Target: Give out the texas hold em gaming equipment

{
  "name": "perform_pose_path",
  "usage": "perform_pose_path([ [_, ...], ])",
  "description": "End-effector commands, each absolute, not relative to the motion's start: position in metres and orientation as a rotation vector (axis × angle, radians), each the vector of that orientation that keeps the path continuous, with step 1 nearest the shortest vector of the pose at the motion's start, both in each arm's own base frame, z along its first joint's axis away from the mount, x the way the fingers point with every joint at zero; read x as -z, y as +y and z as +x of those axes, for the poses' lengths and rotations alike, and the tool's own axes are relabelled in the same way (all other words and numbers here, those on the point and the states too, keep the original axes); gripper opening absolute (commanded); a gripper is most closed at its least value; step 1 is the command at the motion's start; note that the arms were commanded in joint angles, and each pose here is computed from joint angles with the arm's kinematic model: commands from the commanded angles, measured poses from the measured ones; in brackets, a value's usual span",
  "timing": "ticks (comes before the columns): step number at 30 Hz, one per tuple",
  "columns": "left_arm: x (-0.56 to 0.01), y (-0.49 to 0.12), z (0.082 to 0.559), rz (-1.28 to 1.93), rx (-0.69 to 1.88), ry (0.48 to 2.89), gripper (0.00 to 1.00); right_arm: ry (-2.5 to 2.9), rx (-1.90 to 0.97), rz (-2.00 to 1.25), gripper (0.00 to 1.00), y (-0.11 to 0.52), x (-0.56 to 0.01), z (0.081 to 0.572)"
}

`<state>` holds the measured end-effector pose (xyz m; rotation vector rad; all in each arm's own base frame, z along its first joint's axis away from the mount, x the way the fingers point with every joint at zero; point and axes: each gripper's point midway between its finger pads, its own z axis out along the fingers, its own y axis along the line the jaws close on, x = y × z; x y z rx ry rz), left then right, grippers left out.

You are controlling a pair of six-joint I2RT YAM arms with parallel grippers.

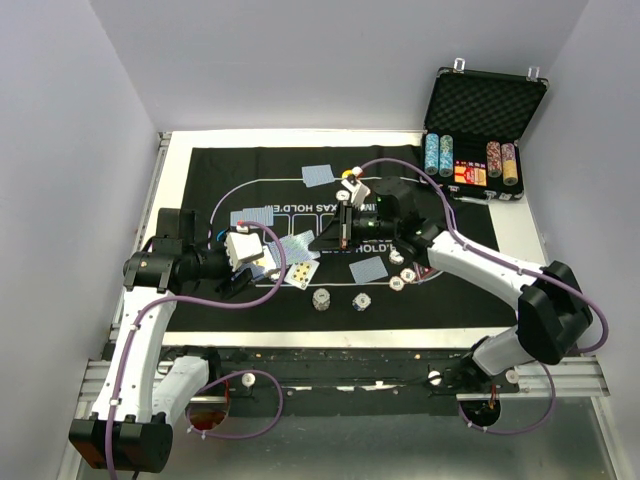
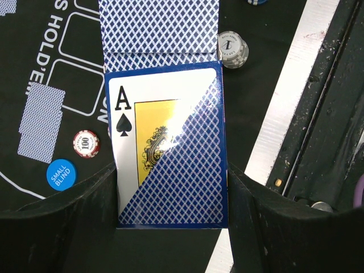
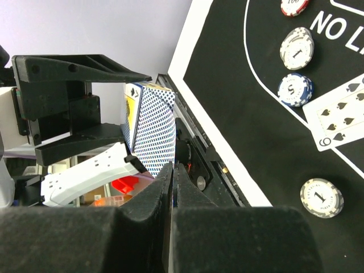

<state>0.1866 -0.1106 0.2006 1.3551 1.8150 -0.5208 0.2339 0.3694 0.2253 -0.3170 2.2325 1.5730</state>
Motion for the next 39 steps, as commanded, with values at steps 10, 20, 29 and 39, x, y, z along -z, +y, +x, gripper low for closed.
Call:
perform_pose_path([
  [10, -0.217, -0.117, 0.191, 1.361, 0.523, 1.738, 0.48, 2.208, -1.657, -0.264, 0.06, 0.351, -0.237, 0.227],
  [20, -0.215, -0.117, 0.19, 1.359, 0.522, 1.74, 0.47, 2.157, -1.722, -0.26, 0.05, 0.347, -0.255, 0.224],
  [29, -0.215, -0.117, 0.191, 1.361, 0.521, 1.739, 0.47, 2.16, -1.702, -0.152, 0.01, 0.311, -0.251, 0.238],
  [39, -0.214, -0.117, 0.191, 1.361, 0.522, 1.743, 0.47, 2.266, -1.525, -0.005, 0.01, 0.263, -0.206, 0.257],
])
